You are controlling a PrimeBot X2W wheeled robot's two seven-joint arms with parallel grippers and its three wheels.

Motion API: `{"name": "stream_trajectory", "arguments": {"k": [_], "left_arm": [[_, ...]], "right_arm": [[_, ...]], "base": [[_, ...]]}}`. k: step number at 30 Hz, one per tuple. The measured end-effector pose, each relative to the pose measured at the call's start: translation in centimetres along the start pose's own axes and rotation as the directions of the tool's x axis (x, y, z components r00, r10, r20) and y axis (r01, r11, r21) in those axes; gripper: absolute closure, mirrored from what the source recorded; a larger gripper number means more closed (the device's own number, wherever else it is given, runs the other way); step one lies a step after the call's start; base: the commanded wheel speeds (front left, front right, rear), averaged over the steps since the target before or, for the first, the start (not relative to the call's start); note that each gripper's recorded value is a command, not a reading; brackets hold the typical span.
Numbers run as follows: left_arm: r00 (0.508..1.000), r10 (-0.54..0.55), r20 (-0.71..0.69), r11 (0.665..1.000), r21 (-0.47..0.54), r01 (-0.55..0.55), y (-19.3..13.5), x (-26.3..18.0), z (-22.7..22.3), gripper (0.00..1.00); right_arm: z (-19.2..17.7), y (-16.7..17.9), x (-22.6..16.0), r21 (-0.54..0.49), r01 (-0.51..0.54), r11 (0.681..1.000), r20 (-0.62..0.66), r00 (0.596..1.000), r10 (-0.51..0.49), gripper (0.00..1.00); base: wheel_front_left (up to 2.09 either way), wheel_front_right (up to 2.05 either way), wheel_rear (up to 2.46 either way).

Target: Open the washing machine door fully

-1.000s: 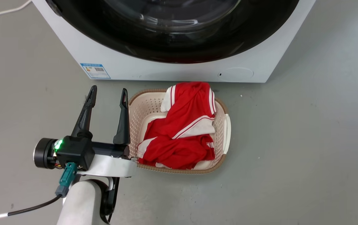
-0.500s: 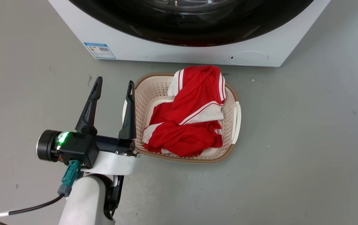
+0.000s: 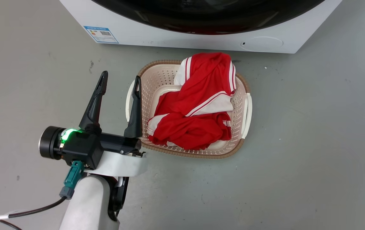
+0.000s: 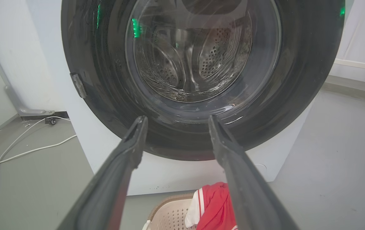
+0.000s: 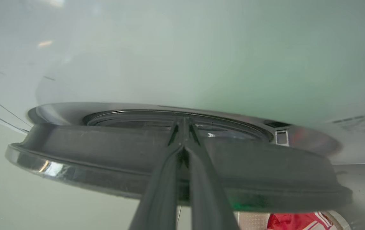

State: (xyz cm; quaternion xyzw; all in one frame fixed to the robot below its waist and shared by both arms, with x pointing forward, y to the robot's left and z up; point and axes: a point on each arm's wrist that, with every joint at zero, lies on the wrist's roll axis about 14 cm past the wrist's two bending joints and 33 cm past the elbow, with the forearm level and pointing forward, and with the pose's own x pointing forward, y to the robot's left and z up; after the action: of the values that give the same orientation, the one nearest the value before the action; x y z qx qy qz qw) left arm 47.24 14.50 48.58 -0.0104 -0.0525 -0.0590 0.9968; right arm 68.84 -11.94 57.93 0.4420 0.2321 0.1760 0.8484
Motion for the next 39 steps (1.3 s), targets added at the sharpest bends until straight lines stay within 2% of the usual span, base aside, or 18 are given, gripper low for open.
{"name": "stream_trajectory", "arguments": {"k": [11,22,30,39], "left_arm": [[1.0,-0.005,0.006,1.0,-0.009,0.005,-0.3,0.4,0.1,0.0],[0.999,-0.013,0.035,1.0,-0.011,0.014,-0.8,0.3,1.4,0.0],[0.998,-0.02,0.057,1.0,-0.005,0.021,-1.1,-0.6,2.8,0.0],[0.997,-0.018,0.073,1.0,-0.001,0.018,-1.3,-2.9,4.5,0.0]], "right_arm": [[-1.4,1.2,-0.5,0.032,-0.056,0.998,-0.13,0.99,0.06,1.0],[-4.4,2.2,-3.5,0.06,-0.115,0.992,-0.278,0.952,0.127,1.0],[-7.8,3.2,-6.2,0.07,-0.156,0.985,-0.377,0.91,0.171,1.0],[-13.3,5.0,-9.9,0.087,-0.2,0.976,-0.492,0.843,0.217,1.0]], "base": [[0.0,0.0,0.0],[0.0,0.0,0.0],[0.0,0.0,0.0],[0.0,0.0,0.0]]}}
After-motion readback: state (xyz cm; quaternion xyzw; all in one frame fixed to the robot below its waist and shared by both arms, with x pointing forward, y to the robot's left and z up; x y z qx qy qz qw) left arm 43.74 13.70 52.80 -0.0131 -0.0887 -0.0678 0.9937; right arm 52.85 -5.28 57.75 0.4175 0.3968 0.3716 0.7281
